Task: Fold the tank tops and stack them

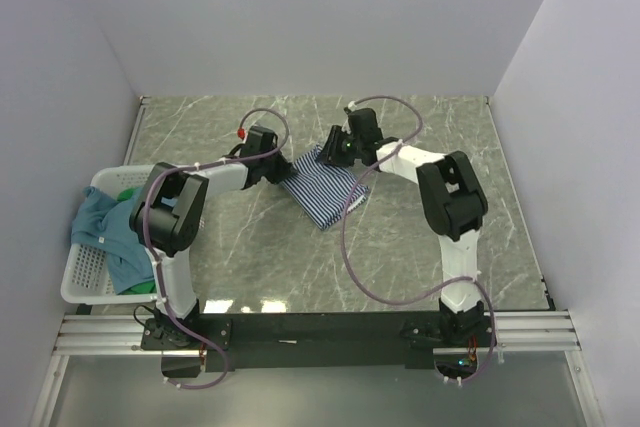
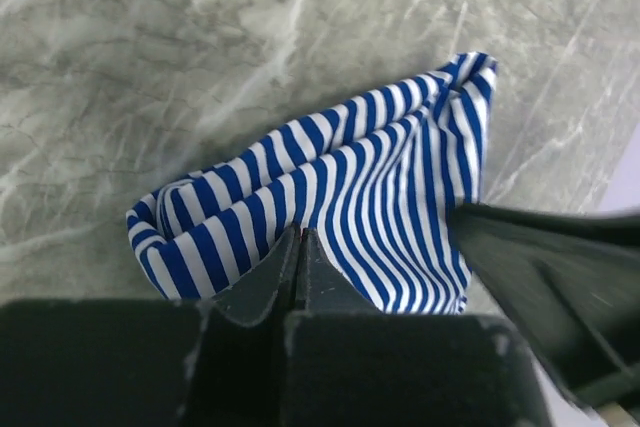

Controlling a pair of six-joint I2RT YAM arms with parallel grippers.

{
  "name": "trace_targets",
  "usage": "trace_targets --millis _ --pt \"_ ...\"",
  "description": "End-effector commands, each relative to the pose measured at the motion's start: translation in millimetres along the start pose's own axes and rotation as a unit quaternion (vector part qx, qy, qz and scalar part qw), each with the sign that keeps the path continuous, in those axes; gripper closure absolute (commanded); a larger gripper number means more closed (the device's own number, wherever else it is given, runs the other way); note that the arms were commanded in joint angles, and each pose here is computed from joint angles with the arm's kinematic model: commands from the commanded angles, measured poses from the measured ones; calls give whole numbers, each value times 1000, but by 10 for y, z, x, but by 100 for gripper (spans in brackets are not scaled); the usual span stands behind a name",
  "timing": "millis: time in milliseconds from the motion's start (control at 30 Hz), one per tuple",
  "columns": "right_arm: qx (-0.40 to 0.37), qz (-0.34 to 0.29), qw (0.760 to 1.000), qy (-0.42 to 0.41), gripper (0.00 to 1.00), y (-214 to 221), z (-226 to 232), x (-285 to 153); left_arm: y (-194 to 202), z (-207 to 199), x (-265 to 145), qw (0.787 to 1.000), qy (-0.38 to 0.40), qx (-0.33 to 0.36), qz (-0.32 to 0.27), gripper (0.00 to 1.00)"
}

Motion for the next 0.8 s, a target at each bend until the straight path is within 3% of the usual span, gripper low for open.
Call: trace_targets --millis 0,200,400,633,767 --pt "19 -2 999 -30 62 -184 -19 122 4 51 58 1000 -8 -8 -14 100" --pt "106 -1 994 -27 63 -311 -309 230 124 209 64 1000 -26 -16 -7 99" --pt "138 -4 990 -18 63 -346 -379 241 234 329 64 999 -27 -24 1 99" --pt "133 -22 991 -23 65 -410 -323 104 281 362 34 1000 -16 -22 4 99" --pt "98 -85 992 -2 62 -561 -127 -338 230 284 -3 1000 1 -5 1 92"
Point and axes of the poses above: each gripper's point midway between its finger pads, its own x axis out along the fingers, its own z axis along the line the jaws close on, y = z × x, the point moved 10 cm from there along -x, back along the fingers, and after that the axes turned 8 degrees about x, right-handed, at the moved point
